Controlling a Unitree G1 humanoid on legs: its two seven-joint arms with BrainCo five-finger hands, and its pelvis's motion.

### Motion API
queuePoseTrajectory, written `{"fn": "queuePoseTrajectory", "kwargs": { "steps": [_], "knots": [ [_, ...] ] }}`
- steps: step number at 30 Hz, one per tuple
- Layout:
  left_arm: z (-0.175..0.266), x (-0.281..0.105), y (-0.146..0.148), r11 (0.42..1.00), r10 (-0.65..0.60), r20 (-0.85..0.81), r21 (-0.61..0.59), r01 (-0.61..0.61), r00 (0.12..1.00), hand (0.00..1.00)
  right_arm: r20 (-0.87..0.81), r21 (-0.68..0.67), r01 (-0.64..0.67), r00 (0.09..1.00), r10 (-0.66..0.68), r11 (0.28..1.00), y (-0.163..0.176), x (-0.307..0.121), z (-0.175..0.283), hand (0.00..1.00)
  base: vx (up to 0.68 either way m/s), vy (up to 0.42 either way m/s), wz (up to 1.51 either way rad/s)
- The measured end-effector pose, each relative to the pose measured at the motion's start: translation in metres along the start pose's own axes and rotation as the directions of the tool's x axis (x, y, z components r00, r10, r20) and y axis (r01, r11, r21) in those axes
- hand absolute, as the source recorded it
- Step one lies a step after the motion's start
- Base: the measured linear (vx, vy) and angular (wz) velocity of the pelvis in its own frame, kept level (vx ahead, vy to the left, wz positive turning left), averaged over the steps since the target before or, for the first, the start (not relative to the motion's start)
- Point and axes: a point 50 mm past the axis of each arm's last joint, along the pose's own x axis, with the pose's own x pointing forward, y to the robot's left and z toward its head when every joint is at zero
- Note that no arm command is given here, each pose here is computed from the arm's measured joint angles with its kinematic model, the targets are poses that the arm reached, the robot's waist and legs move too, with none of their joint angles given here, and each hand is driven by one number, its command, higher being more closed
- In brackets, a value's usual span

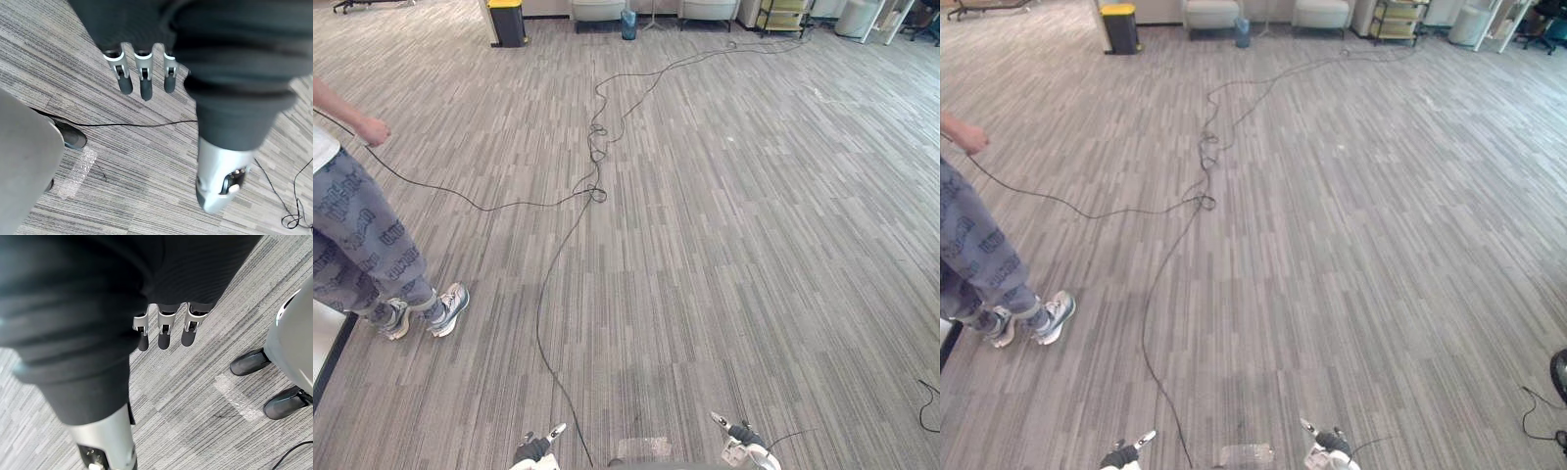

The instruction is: Pick up cushions and gather them together orderly.

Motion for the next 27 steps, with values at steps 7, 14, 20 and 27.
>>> {"fn": "queuePoseTrajectory", "kwargs": {
  "steps": [7, 14, 20, 27],
  "knots": [
    [0.005, 0.001, -0.002, 1.0, -0.008, 0.017, 0.002, 0.008, 1.0, 0.0, 0.013, 0.003, -0.008, 1.0, 0.008, 1.0, 0.004, 0.0, 0.004, 0.0, 0.04, 0.007, 0.14],
    [0.025, 0.001, -0.006, 1.0, -0.023, 0.098, -0.01, 0.024, 0.995, 0.0, 0.043, 0.005, -0.032, 0.999, 0.032, 0.999, 0.008, -0.001, 0.007, 0.0, 0.08, -0.025, 0.07],
    [0.04, 0.0, -0.01, 0.999, -0.038, 0.164, -0.02, 0.042, 0.986, 0.0, 0.051, -0.013, -0.037, 0.998, 0.037, 0.999, 0.014, -0.001, 0.01, 0.0, 0.24, 0.062, -0.02],
    [0.046, 0.0, -0.009, 0.999, -0.041, 0.181, 0.02, 0.038, 0.983, 0.0, 0.056, -0.046, -0.044, 0.997, 0.047, 0.998, 0.013, -0.002, 0.01, 0.0, 0.54, 0.267, -0.25]
  ]
}}
